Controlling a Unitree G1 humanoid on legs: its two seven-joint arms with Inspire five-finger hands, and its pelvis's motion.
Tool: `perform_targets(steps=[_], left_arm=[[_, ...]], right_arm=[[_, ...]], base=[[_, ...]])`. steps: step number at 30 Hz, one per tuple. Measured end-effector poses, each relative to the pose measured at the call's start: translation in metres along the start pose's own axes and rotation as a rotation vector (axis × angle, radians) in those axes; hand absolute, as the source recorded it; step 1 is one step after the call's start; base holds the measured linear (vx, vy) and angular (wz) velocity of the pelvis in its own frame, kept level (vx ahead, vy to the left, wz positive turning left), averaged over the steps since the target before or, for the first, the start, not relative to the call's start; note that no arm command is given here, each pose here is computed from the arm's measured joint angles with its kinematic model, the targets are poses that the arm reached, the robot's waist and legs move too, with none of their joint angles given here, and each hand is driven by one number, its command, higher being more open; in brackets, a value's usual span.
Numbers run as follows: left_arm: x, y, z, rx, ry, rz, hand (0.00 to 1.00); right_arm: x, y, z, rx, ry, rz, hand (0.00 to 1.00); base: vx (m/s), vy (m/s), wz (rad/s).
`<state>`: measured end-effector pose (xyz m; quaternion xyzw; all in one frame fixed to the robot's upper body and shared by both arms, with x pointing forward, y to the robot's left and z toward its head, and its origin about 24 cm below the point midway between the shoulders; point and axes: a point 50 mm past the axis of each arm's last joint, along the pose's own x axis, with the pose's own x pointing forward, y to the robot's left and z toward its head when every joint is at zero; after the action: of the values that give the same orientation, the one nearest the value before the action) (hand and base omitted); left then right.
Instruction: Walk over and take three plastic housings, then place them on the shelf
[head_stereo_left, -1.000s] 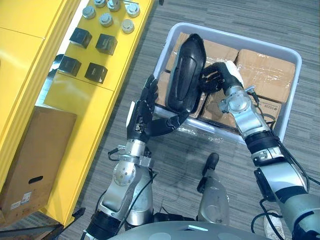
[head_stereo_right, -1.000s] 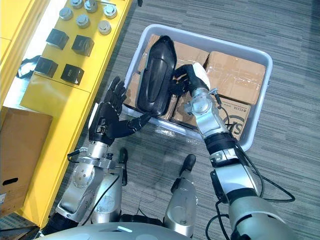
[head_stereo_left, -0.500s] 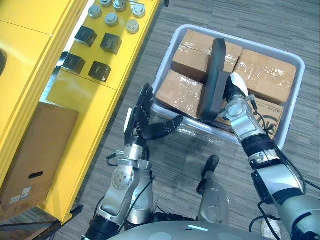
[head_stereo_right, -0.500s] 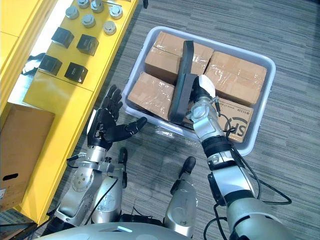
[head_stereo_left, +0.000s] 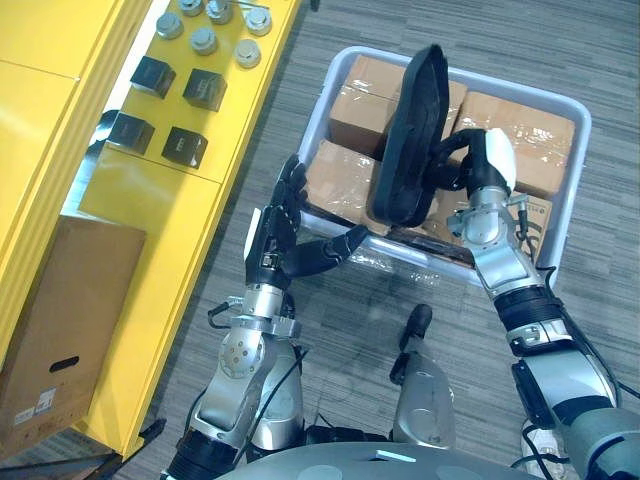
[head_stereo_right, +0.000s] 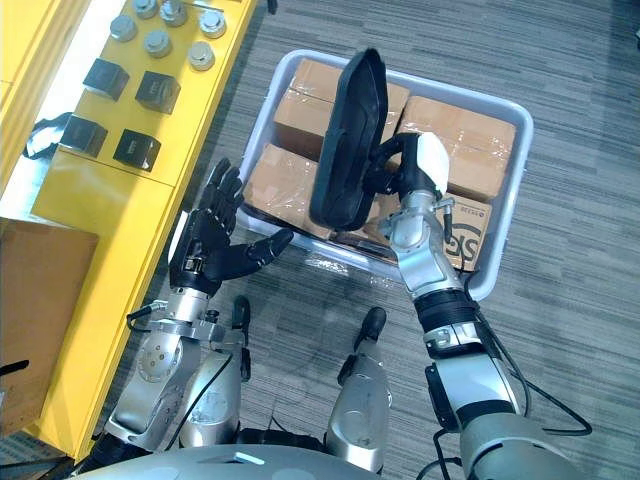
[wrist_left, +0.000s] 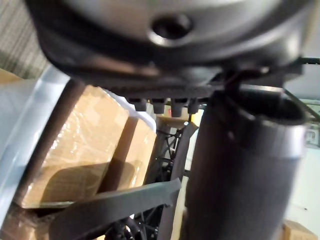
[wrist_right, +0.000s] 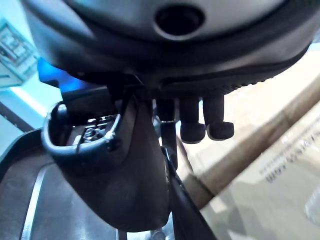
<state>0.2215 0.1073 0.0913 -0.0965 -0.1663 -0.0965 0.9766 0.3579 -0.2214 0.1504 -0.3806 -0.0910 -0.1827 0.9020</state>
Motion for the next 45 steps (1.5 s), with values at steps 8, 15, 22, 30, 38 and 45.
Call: perform_targets(steps=[8, 15, 22, 30, 38, 45], left_arm=[[0.004, 0.004, 0.015, 0.011, -0.069, 0.010, 1.00], [0.002, 0.007, 0.010, 0.028, -0.013, -0.012, 1.00], [0.010, 0.009, -0.023, -0.154, 0.263, -0.025, 1.00], [0.058, -0.006, -0.065, -0.372, 0.519, -0.063, 1.00], [0.083, 0.002, -0.064, -0.482, 0.529, 0.006, 1.00], [0.099, -0.002, -0.057, -0.631, 0.510, 0.018, 1.00]], right_arm=[[-0.004, -0.027, -0.003, -0.025, -0.065, -0.080, 0.00], [-0.001, -0.039, -0.005, -0.068, -0.094, -0.099, 0.00], [0.001, -0.033, 0.006, -0.126, -0.156, -0.070, 0.00], [0.017, -0.015, 0.050, -0.133, -0.295, -0.027, 0.00], [0.014, 0.016, 0.071, -0.075, -0.334, 0.043, 0.00], [0.014, 0.028, 0.075, -0.089, -0.330, 0.074, 0.00]], base=[[0.00, -0.004, -0.10], [0.00, -0.002, -0.02], [0.00, -0.002, -0.05], [-0.02, -0.008, -0.12], [-0.03, 0.009, -0.05], [0.00, 0.015, -0.04]])
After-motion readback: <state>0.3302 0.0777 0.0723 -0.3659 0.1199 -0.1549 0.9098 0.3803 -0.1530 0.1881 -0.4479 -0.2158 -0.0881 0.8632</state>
